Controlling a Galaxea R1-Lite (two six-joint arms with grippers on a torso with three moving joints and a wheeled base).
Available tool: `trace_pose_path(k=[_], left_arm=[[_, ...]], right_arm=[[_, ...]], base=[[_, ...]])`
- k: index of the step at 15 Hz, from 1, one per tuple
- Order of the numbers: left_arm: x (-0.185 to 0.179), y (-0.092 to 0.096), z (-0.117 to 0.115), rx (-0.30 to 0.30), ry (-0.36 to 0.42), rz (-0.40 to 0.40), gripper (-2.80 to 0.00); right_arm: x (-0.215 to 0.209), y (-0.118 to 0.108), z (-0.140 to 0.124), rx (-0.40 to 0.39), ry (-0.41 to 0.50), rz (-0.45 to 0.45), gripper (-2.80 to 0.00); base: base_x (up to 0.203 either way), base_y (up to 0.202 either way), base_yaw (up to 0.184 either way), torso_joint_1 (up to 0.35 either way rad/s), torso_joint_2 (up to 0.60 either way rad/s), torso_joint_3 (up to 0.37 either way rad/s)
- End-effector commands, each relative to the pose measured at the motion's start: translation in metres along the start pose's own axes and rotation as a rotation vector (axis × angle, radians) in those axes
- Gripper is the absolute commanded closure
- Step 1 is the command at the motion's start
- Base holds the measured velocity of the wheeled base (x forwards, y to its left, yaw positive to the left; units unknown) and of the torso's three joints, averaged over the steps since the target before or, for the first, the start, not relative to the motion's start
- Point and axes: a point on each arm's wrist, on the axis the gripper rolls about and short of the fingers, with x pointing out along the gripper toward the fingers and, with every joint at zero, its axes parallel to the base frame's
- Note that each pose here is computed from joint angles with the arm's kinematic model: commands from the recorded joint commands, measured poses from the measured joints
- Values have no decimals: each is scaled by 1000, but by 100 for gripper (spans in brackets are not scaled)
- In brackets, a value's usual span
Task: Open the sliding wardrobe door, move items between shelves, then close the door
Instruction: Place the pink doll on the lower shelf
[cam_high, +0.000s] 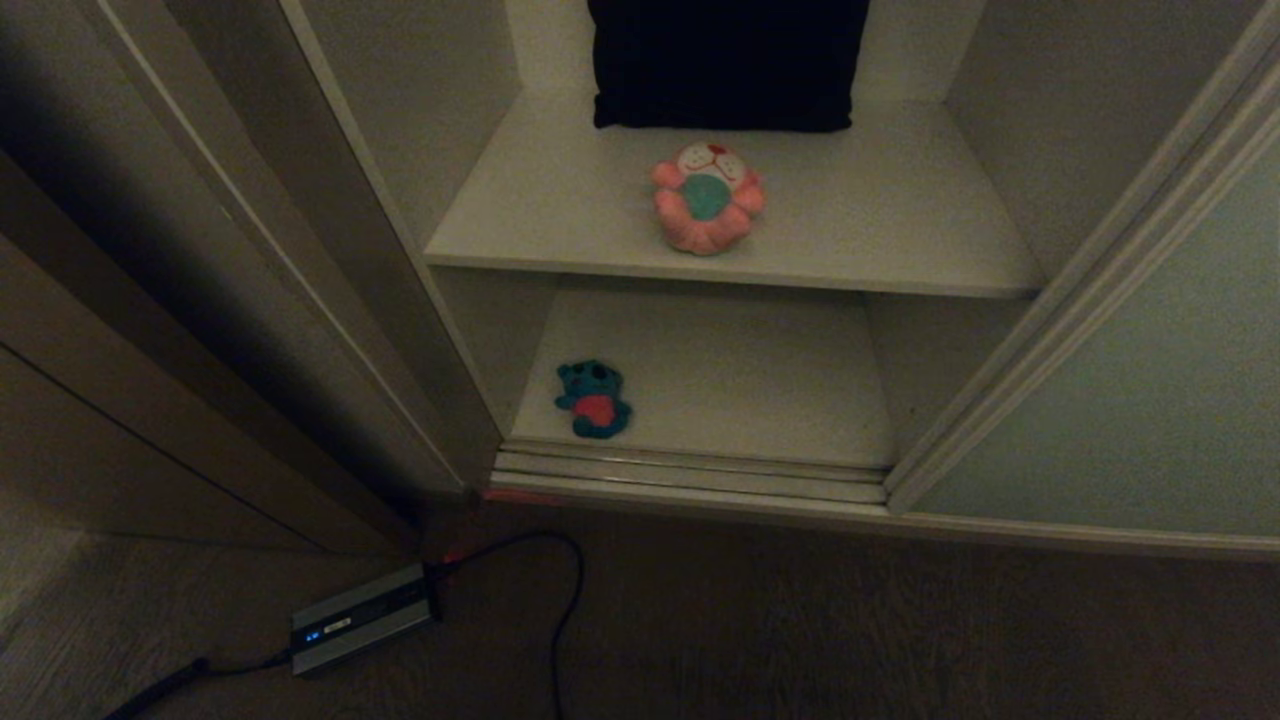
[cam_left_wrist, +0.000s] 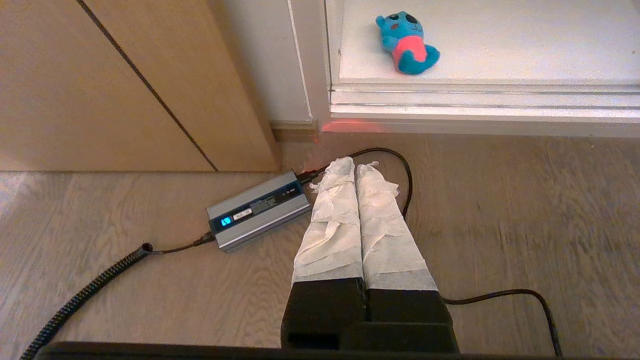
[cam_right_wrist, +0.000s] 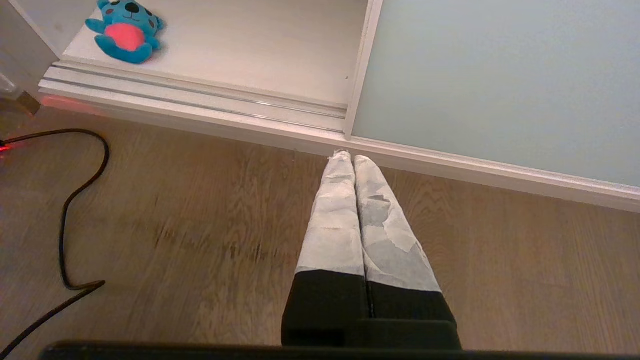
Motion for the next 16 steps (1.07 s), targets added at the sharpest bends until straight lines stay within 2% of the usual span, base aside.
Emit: trace_pose_path(k=[1,3,11,16], left_arm=[[0,0,0,1,4,1,0],[0,0,0,2,3,1,0],[0,0,0,-10,1,1,0],[0,0,1,11,-5,-1,0]], right_arm=[[0,0,-1,0,4,1,0],[0,0,-1,0,4,0,0],[0,0,-1,0,5,0,0],[0,0,-1,0,4,1,0]], base=[[0,0,0,0,0,0],[68,0,-1,-1,-2,3],[189,0,0,2,2,3],[13,0,0,3,0,0]])
